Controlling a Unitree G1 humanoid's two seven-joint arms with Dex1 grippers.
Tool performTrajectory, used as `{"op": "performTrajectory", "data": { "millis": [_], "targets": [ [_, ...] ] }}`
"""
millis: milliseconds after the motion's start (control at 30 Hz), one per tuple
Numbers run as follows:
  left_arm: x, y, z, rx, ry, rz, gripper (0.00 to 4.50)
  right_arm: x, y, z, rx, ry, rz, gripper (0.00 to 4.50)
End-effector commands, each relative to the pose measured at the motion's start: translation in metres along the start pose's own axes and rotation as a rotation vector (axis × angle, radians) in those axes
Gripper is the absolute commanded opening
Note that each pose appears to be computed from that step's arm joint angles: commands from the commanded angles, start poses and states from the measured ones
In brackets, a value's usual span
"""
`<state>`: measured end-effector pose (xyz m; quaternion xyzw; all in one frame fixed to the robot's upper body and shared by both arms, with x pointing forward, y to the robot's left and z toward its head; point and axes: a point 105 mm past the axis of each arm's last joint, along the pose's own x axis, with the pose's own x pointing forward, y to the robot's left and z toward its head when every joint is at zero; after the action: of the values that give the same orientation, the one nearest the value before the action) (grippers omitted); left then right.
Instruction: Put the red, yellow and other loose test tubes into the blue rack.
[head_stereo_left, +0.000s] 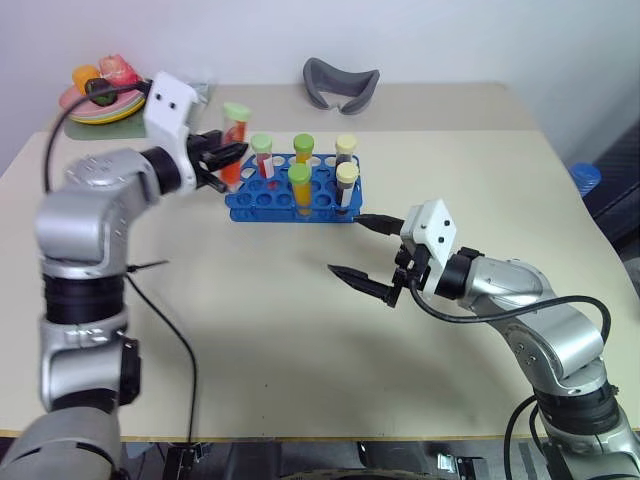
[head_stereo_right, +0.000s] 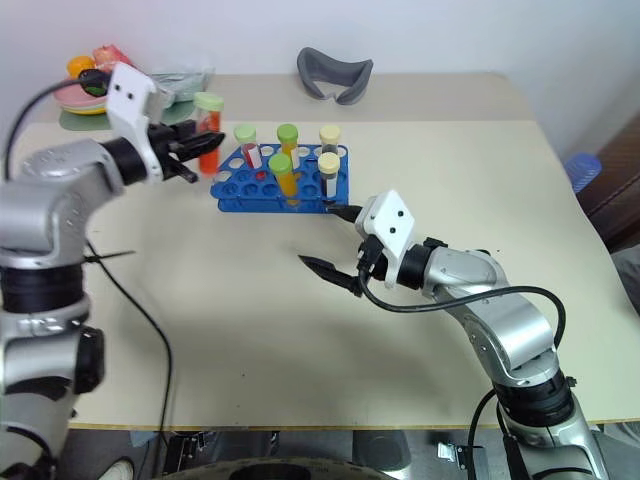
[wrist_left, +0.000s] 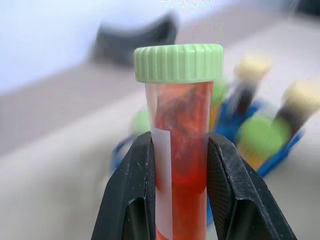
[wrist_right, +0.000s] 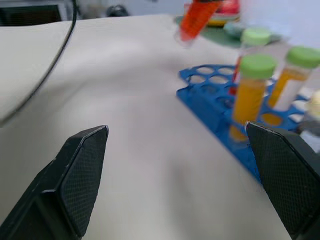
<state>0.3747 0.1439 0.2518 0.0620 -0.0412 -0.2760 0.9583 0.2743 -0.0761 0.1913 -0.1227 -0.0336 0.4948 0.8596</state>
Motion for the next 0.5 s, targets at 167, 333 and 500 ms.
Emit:
{"op": "performTrajectory", "data": {
  "millis": [167, 333, 500],
  "targets": [
    [0.01, 0.001, -0.014, 0.122, -0.293, 0.398, 0.93, 0.001, 0.001, 0.007, -0.02, -0.025, 0.009, 4.5],
    [0.018, -0.001, -0.028, 0.105, -0.339, 0.429, 0.93, 0.001, 0.002, 0.007, -0.016, -0.024, 0.004, 4.5],
    [0.021, -0.002, -0.038, 0.106, -0.345, 0.406, 0.93, 0.0, 0.002, 0.007, -0.017, -0.023, -0.009, 4.5]
  ]
}}
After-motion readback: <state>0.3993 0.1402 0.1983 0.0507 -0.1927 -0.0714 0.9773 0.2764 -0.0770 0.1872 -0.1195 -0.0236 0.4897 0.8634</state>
